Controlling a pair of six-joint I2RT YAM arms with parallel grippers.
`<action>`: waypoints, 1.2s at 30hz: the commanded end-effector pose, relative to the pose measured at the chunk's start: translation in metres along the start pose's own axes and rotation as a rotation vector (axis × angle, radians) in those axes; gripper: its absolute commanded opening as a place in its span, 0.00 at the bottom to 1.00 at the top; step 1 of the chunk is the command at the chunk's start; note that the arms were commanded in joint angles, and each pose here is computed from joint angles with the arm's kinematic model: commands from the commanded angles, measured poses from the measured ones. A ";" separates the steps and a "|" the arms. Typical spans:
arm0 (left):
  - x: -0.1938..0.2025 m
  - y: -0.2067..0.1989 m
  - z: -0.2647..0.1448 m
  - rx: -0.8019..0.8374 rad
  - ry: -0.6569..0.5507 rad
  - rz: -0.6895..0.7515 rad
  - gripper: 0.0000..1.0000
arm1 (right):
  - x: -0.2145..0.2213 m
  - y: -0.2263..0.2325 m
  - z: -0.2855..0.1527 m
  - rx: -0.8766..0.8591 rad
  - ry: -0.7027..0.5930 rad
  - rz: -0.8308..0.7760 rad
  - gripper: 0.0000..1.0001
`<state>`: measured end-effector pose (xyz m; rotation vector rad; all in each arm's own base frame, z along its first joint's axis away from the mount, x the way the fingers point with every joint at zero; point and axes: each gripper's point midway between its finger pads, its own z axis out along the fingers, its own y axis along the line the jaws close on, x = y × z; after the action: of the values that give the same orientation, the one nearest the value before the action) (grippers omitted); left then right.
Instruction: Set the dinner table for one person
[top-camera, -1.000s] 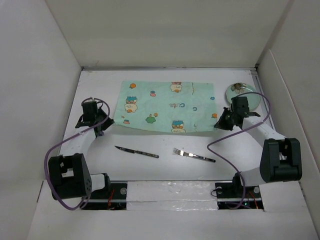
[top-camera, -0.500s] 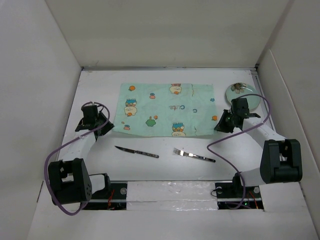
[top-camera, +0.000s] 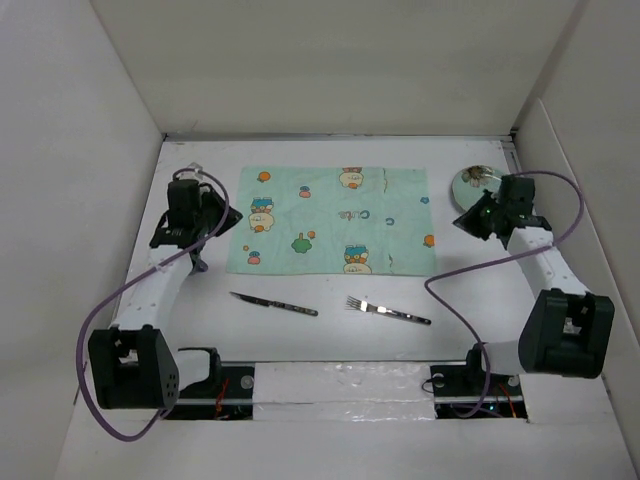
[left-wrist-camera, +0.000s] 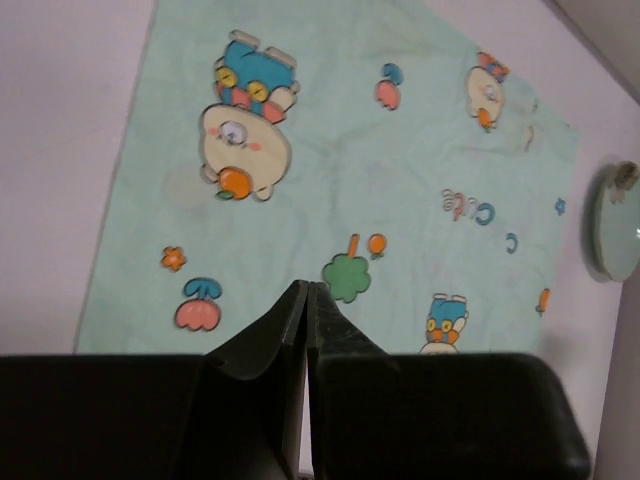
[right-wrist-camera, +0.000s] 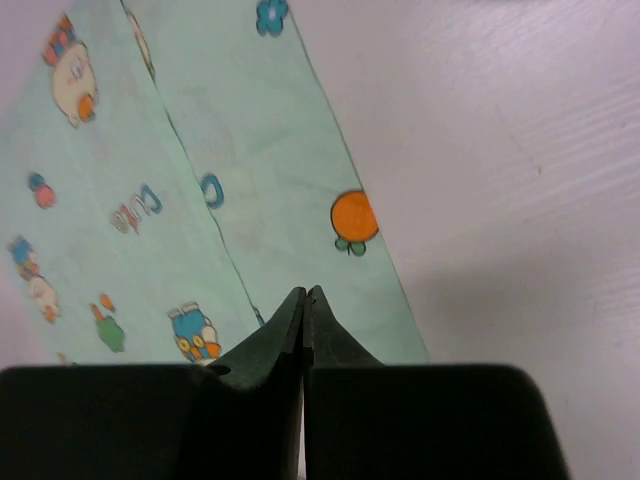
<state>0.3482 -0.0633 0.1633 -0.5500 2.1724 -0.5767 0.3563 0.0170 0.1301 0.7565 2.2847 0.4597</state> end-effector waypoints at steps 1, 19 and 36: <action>-0.023 -0.083 -0.012 0.239 -0.057 0.139 0.00 | -0.063 -0.011 0.005 -0.024 -0.155 0.174 0.00; 0.099 -0.210 -0.029 0.546 0.127 0.458 0.25 | -0.133 -0.127 0.072 0.172 -0.256 0.732 0.51; 0.066 -0.220 -0.015 0.542 0.083 0.477 0.17 | -0.124 -0.139 0.110 0.517 -0.231 0.814 0.36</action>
<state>0.3286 -0.2689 0.2253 0.2572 2.1034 -0.8645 0.4554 -0.1430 0.0379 1.8416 1.8491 0.2427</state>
